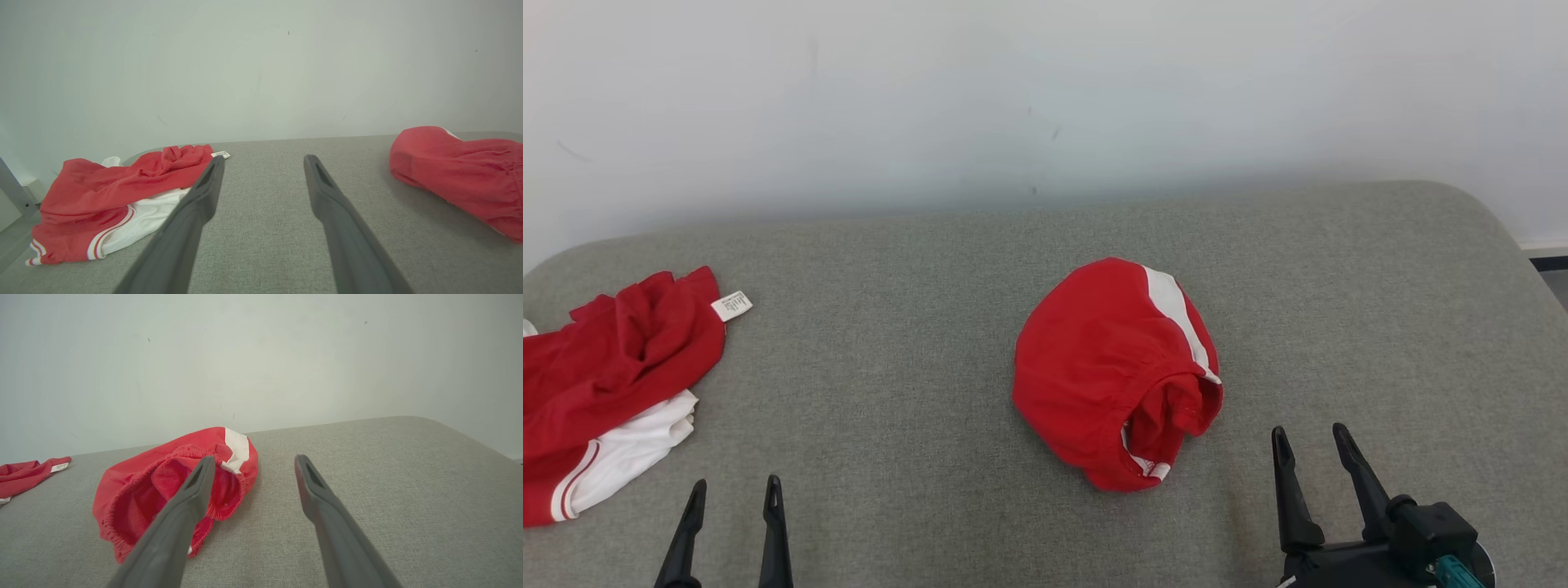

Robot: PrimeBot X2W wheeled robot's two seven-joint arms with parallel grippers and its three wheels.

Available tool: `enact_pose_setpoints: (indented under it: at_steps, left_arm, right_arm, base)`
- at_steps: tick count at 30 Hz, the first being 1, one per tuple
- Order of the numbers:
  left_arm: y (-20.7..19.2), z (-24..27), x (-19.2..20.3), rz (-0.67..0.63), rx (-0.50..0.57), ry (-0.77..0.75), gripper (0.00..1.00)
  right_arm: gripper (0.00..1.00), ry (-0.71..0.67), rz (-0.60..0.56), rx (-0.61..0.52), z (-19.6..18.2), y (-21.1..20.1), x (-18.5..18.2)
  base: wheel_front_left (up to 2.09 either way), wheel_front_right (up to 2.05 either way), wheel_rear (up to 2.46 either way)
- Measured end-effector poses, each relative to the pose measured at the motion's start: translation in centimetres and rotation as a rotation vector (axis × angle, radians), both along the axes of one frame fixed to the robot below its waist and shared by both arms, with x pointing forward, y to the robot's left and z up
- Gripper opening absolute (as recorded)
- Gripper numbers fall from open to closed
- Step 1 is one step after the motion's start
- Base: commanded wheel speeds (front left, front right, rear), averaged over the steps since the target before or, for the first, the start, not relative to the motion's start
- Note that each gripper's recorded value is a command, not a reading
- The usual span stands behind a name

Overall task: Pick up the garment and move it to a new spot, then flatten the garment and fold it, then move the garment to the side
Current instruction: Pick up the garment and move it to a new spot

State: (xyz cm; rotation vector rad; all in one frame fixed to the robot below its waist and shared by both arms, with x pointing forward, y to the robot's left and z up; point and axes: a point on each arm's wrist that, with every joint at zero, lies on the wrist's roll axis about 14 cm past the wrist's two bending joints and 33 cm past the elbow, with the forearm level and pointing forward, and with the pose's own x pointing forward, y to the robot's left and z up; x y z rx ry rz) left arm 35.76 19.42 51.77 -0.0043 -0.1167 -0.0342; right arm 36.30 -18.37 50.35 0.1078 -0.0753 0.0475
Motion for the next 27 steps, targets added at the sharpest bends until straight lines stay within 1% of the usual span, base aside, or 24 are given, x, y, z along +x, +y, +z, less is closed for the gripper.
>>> enact_pose_setpoints:
  at_steps: [27]
  left_arm:
    - [0.31,-0.19,-0.29,0.017,0.009,0.005,1.0]
  right_arm:
    - [1.0,0.01,0.018,0.0,-0.31,0.59,0.07]
  base:
    - [0.0,0.0,0.0]
